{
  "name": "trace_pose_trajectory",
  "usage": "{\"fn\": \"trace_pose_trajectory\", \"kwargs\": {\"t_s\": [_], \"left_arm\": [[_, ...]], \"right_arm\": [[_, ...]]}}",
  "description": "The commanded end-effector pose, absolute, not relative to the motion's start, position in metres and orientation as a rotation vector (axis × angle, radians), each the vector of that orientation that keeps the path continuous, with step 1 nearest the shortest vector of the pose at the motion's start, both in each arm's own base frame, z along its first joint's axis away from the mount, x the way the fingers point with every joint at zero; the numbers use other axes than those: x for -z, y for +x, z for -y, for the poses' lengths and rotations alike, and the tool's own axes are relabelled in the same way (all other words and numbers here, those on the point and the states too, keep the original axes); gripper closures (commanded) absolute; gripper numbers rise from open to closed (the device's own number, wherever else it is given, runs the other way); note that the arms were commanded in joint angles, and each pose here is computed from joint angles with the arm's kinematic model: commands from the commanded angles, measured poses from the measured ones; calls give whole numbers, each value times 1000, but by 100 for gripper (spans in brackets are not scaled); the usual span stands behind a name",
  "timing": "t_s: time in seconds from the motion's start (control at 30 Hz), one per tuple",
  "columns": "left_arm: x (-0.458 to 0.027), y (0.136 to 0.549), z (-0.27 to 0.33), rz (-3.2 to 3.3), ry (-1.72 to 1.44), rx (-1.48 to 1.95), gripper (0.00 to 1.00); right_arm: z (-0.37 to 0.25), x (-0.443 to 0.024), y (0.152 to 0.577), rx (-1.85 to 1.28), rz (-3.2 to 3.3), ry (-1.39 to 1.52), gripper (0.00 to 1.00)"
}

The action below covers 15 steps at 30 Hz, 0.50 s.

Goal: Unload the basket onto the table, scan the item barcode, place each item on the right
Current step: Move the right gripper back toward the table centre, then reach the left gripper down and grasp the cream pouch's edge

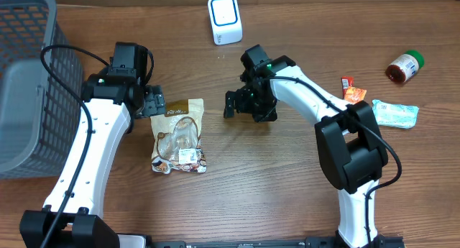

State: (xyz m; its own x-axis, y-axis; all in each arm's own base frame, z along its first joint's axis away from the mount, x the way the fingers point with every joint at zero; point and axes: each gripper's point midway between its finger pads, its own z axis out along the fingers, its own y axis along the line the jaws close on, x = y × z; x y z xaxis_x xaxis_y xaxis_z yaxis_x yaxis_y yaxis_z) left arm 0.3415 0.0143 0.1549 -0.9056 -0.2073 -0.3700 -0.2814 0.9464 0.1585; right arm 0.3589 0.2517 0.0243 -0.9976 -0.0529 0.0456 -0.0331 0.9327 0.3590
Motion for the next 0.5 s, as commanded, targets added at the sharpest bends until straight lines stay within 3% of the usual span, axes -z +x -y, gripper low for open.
{"fn": "trace_pose_trajectory", "kwargs": {"t_s": [0.0,0.47], "left_arm": [[-155,343,-15,-2744,-354,-304,0],[-170,368,-27,-2635,-204,-424,0]], "right_arm": [[-249,-23,360,537,3051,47,0],[-249,-23,361,537,3051,44,0]]}}
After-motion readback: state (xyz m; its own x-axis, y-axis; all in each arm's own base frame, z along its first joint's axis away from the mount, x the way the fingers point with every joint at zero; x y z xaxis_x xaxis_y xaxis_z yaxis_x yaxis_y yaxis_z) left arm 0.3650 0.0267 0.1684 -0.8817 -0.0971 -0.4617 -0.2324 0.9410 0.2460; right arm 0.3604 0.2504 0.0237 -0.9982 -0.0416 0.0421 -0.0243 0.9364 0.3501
